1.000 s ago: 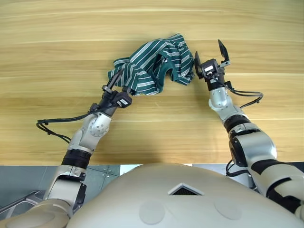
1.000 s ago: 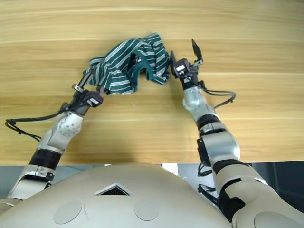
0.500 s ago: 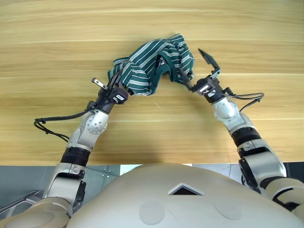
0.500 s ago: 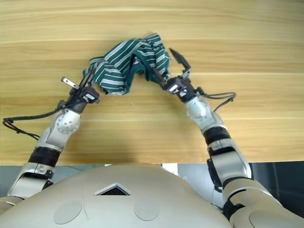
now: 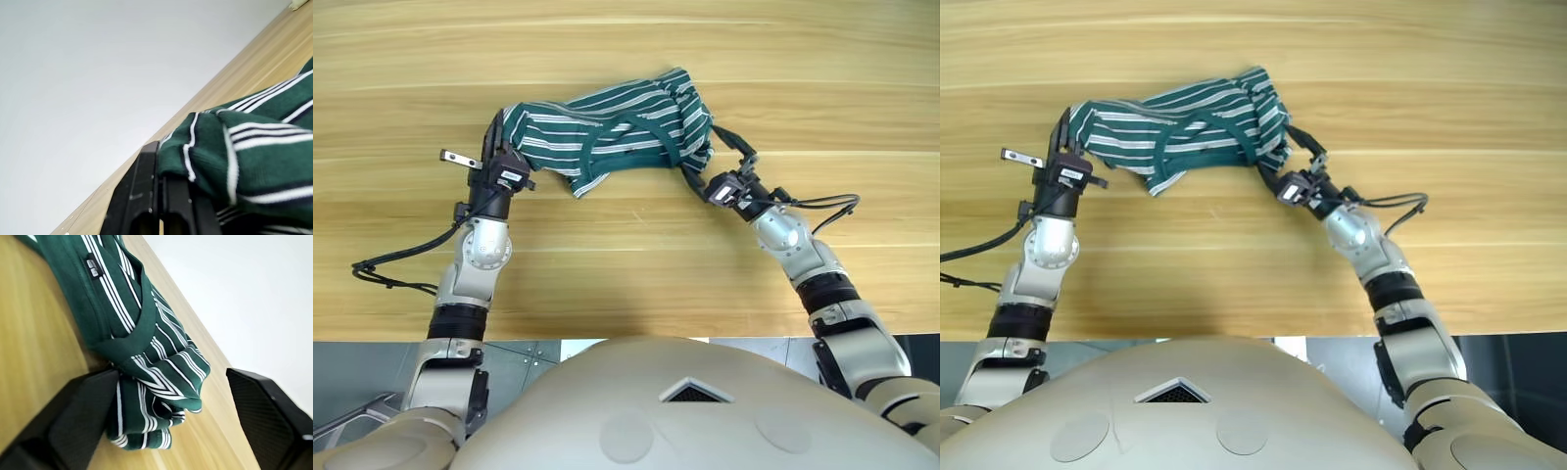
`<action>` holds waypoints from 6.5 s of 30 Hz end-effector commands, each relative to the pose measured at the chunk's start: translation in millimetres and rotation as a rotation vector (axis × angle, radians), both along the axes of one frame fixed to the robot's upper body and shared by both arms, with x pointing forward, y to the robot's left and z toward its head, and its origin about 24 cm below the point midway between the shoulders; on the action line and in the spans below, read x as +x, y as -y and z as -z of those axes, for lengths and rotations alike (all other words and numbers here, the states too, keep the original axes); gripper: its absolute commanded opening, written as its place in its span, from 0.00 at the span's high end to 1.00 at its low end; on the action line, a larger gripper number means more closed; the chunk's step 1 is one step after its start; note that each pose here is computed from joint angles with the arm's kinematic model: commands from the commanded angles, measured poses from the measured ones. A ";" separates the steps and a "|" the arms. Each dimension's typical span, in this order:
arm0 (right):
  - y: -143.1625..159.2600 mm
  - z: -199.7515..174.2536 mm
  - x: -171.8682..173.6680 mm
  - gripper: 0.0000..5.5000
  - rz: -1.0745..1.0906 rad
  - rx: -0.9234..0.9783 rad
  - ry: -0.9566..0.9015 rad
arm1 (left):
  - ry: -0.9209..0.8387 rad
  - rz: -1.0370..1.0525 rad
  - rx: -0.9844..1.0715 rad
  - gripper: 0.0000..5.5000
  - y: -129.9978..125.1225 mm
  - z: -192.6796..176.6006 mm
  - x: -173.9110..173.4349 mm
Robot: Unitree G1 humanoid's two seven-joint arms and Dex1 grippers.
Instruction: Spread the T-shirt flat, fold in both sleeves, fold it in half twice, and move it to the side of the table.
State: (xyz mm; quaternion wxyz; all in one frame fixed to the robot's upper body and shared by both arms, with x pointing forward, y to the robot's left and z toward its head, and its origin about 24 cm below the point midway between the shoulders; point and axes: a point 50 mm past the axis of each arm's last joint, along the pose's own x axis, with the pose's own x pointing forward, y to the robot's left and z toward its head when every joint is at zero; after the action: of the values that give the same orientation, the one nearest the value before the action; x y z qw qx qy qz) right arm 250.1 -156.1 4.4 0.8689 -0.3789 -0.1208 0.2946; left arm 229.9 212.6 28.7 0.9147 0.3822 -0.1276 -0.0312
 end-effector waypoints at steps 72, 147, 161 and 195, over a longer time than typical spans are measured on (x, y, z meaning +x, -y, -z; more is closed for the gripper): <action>56.3 -110.8 -61.0 1.00 -0.381 0.481 0.287 | 0.178 0.627 -0.497 1.00 -13.3 -65.5 -34.9; 77.5 -17.7 11.6 0.64 0.075 -0.298 -0.118 | -0.207 0.372 -0.465 0.74 -42.0 6.4 -75.3; 128.4 35.2 -26.8 0.64 0.314 -0.436 -0.277 | -0.207 0.184 -0.232 0.74 -56.7 10.5 -48.2; 3.1 -1.9 -82.0 0.64 -0.286 -0.280 -0.177 | -0.253 0.107 -0.059 0.74 -77.2 15.0 -44.5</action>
State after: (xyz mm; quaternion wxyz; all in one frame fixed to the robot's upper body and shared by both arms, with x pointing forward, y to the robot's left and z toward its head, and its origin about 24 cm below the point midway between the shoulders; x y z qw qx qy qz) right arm 180.2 -168.6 17.6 0.7833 -0.4576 -0.0789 0.4132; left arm 181.7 295.3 13.0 0.9311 0.3451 -0.0229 -0.1156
